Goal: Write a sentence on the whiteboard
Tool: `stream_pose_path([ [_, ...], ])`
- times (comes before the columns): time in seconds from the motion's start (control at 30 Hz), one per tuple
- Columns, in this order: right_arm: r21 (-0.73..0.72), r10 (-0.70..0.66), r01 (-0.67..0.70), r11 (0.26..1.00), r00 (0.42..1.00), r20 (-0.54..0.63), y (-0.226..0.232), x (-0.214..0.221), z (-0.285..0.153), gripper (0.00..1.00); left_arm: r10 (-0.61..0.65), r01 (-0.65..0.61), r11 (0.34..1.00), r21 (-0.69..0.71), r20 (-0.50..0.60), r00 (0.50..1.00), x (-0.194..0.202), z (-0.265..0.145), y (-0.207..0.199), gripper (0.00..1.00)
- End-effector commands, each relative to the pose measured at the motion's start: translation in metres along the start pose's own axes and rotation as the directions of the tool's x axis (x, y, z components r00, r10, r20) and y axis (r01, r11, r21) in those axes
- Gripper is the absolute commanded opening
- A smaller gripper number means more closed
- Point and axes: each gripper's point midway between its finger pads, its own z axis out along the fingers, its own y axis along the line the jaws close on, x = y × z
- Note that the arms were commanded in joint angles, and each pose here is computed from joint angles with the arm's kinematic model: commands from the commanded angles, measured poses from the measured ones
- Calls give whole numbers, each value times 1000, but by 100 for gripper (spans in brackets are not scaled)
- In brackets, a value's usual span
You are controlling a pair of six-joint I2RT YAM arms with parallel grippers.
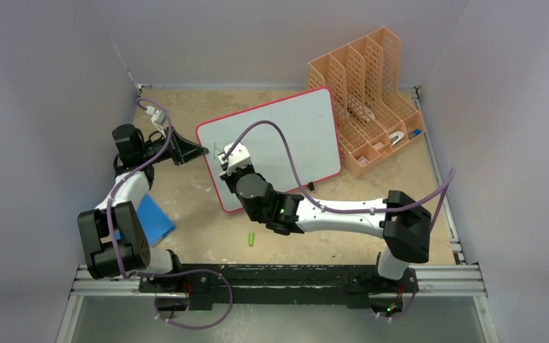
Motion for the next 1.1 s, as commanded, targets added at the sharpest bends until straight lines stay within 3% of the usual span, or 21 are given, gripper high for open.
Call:
stream_pose_path([
  [0.0,-10,69,-69,998,995,77,-4,-40,-7,0,74,-73,997,37,-6,997,-5,3,-11,0],
  [1.07,6,7,-8,1000,998,66,-1,-29,7,0,72,-71,997,40,-8,997,-4,3,-12,0],
])
